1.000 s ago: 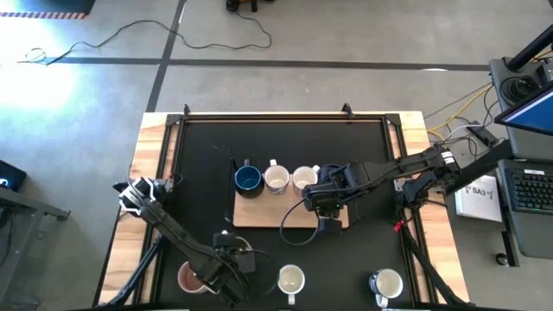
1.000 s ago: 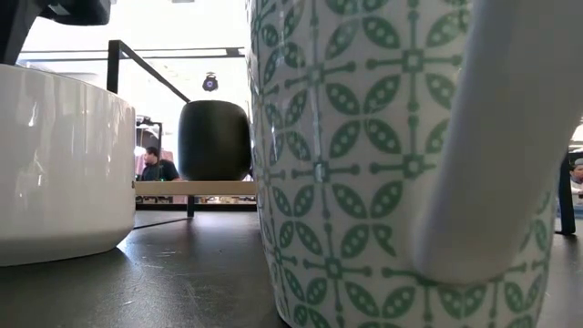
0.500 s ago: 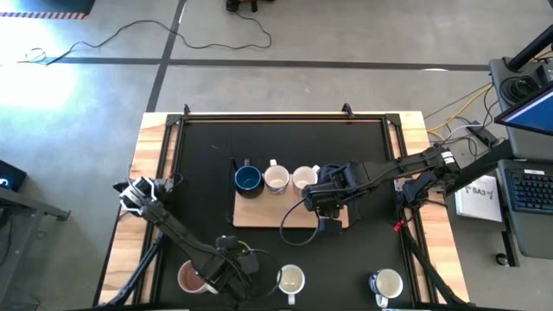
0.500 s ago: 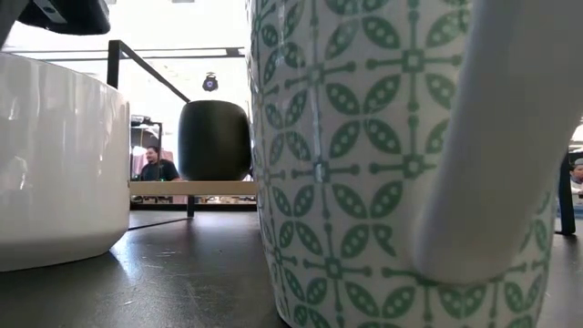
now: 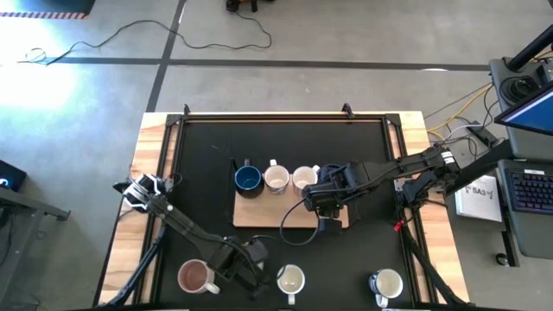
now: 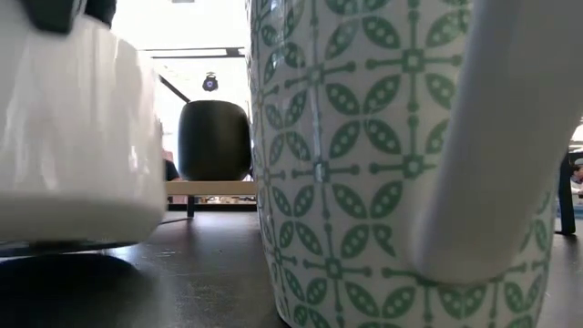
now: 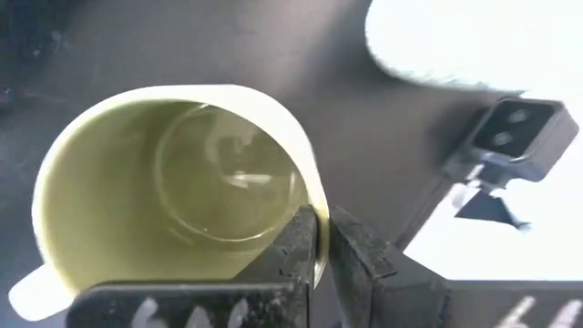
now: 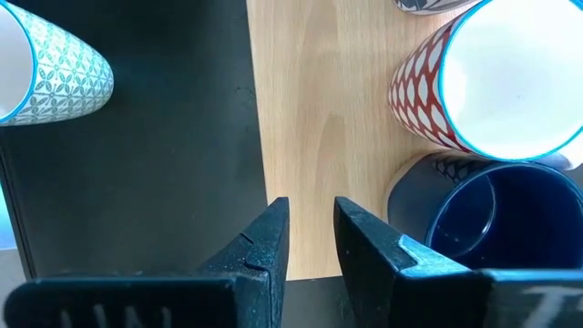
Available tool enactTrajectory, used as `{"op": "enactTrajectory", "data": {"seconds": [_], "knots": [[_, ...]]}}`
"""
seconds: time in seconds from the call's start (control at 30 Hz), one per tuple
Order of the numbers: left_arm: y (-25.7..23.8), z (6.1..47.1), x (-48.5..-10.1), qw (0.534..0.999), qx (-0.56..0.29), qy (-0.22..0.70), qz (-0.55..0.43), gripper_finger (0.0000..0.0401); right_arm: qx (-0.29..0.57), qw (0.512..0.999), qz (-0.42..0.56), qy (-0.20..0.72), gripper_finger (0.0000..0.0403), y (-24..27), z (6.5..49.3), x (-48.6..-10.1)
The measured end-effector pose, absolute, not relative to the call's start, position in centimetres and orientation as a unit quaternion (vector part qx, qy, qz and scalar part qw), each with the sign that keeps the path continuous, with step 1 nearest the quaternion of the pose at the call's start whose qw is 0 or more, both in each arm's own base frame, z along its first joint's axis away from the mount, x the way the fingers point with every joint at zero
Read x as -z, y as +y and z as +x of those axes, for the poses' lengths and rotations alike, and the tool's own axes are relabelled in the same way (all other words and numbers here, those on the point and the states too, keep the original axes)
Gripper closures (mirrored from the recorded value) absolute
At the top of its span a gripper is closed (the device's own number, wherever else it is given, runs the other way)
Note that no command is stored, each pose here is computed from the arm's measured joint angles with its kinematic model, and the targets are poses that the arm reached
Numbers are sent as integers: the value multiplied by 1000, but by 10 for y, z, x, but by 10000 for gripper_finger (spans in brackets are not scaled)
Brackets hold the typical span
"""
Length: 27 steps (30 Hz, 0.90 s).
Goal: Place coffee mugs
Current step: Put the green mug on the shelf
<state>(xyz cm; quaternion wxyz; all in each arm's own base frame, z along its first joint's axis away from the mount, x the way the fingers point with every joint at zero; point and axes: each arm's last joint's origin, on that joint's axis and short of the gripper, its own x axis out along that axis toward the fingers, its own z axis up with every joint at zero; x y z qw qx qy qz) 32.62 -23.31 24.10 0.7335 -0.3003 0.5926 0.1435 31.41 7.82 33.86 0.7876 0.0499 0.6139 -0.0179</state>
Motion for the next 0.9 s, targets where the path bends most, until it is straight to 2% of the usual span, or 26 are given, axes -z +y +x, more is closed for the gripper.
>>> {"op": "enactTrajectory", "data": {"seconds": [0.2, 0.57, 0.7, 0.9], "knots": [[-237, 329, -256, 759, -100, 584, -271, 365, 17, 787, 49, 614, 330, 78, 314, -338], [-244, 325, -257, 774, -60, 589, -226, 301, 15, 787, 47, 615, 324, 80, 314, -338], [-253, 319, -257, 782, -30, 591, -199, 287, 15, 787, 47, 615, 330, 80, 314, -338], [-259, 323, -238, 773, -30, 609, -177, 278, 16, 787, 48, 615, 325, 80, 314, -338]]}}
